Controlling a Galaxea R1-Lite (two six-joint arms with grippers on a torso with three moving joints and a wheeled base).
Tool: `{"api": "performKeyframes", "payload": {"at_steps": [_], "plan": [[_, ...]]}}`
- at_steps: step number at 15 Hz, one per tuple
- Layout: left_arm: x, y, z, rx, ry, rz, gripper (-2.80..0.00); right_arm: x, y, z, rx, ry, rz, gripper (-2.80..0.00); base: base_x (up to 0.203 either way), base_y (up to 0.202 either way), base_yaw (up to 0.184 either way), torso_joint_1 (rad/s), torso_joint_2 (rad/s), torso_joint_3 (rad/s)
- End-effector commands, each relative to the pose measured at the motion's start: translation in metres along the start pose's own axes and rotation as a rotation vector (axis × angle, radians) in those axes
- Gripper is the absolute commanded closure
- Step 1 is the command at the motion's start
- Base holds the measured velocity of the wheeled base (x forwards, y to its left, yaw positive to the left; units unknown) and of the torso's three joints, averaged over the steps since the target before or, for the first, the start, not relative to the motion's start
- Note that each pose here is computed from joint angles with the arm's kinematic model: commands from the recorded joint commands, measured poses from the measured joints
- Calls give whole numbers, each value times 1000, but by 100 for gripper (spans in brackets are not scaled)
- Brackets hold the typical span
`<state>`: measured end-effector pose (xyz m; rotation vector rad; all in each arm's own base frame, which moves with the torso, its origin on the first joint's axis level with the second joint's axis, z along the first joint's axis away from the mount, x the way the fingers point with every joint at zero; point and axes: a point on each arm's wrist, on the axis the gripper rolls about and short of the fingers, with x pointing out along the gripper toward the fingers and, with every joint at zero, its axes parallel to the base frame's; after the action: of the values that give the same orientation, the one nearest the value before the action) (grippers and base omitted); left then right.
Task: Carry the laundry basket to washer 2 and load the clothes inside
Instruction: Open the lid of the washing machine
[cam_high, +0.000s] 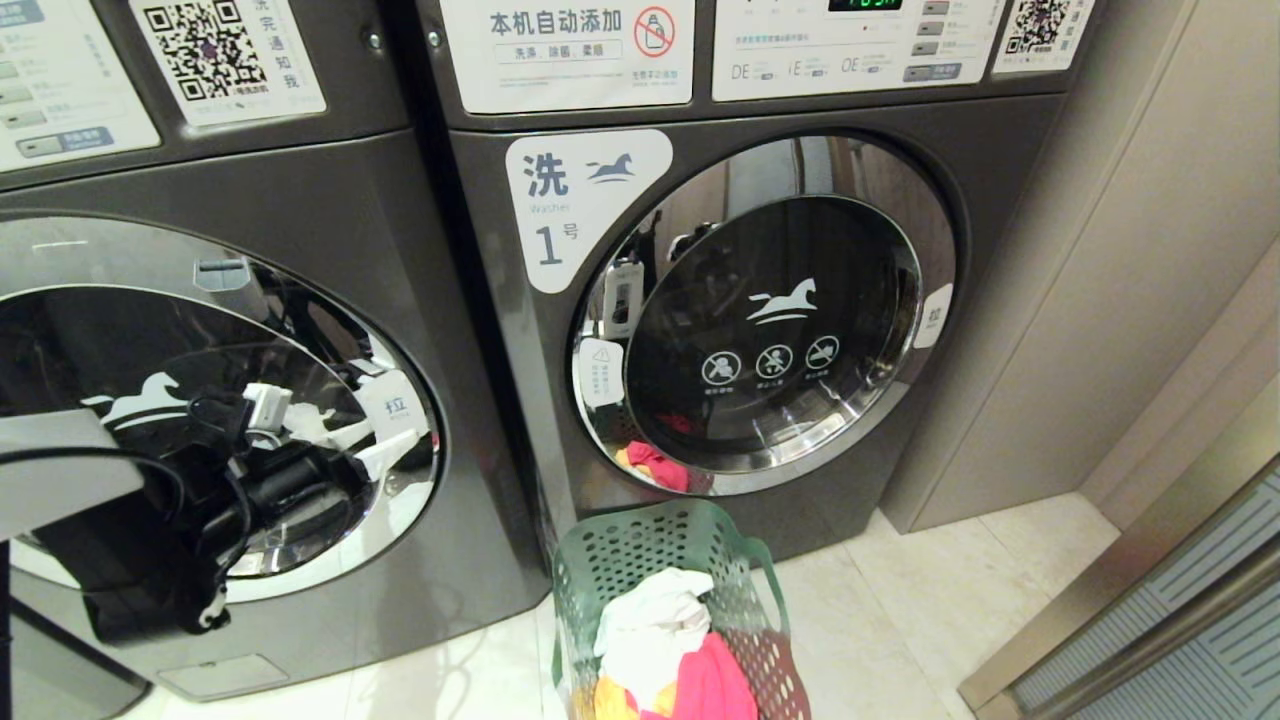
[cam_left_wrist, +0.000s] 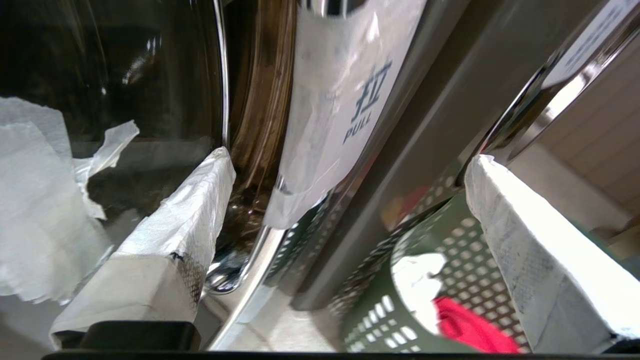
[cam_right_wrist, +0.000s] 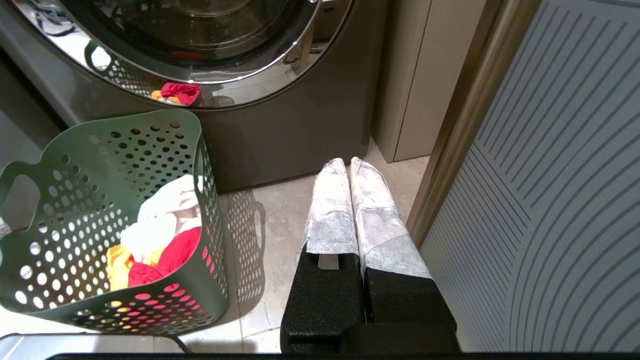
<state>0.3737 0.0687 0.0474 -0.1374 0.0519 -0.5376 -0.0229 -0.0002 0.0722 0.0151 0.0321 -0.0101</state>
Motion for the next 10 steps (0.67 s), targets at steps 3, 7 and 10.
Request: {"api": "performKeyframes", "payload": {"at_steps": [3, 7, 10], "plan": [[-1, -1, 4, 58, -8, -60, -280, 1, 0, -2, 0, 9, -1, 0, 0, 0, 0, 0, 0, 0], [-1, -3, 9, 70, -12, -91, -280, 1, 0, -2, 0, 9, 0, 0, 0, 0, 0, 0, 0, 0], [-2, -5, 18, 119, -28, -126, -280, 1, 0, -2, 0, 9, 1, 0, 0, 0, 0, 0, 0, 0]]}}
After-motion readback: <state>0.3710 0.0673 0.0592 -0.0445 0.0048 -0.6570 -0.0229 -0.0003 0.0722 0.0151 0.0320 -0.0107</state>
